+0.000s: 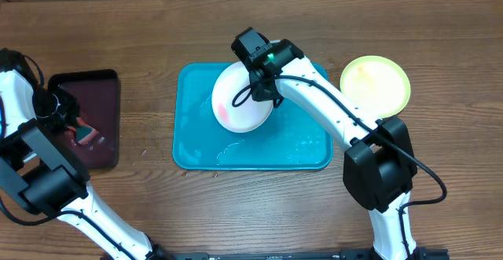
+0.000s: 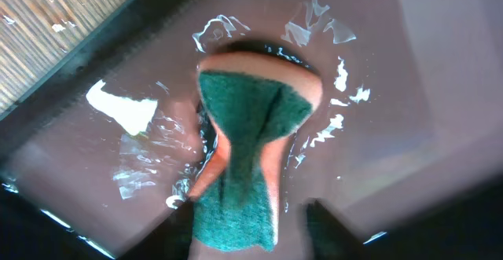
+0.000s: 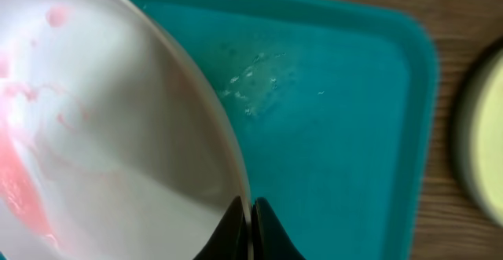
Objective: Clean dirty plates on tray and stack at the side
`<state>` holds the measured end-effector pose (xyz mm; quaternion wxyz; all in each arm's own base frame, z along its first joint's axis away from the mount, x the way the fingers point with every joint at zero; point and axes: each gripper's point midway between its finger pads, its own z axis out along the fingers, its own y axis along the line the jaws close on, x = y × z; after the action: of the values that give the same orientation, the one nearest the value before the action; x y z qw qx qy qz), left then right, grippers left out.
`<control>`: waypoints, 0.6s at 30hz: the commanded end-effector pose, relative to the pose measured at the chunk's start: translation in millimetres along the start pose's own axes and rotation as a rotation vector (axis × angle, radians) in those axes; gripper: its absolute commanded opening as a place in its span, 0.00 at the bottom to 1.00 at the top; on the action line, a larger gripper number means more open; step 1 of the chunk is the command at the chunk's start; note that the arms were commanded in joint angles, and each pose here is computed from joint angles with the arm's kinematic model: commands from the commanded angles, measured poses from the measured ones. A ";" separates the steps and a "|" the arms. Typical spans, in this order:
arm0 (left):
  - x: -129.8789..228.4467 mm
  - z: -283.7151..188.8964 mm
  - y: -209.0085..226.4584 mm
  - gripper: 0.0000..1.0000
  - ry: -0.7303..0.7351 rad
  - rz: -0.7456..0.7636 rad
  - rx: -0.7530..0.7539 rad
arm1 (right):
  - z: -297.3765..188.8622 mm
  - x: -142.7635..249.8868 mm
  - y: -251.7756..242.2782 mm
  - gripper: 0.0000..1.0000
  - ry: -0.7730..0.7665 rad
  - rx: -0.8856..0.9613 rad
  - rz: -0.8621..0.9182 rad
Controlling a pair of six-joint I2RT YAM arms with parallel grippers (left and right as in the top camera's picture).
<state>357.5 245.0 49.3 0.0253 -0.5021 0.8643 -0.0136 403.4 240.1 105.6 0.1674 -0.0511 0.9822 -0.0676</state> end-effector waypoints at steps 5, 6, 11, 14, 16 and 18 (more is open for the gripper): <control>7.5 2.9 -15.5 0.72 0.043 0.002 0.080 | -62.1 -33.2 -17.4 0.04 -0.224 0.245 -0.106; 7.9 2.5 -19.6 0.73 0.048 0.002 0.103 | -68.2 -35.3 -19.2 0.04 -0.244 0.277 -0.128; 11.5 -0.7 -38.3 0.91 0.077 0.005 0.210 | -107.5 -48.9 -29.4 0.04 -0.384 0.516 -0.267; 13.7 -1.7 -42.1 1.00 0.089 0.005 0.233 | -136.6 -56.3 -32.5 0.04 -0.460 0.709 -0.400; 16.0 -3.3 -47.6 1.00 0.103 0.005 0.266 | -170.7 -63.0 -33.3 0.04 -0.548 0.900 -0.458; 16.1 -3.3 -47.6 1.00 0.103 0.005 0.266 | -189.4 -65.1 -31.2 0.04 -0.598 0.989 -0.461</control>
<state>385.8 216.9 55.2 0.0494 -0.4946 0.8588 -0.1238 407.7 244.0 238.0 0.3646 -0.2088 0.8131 -0.4029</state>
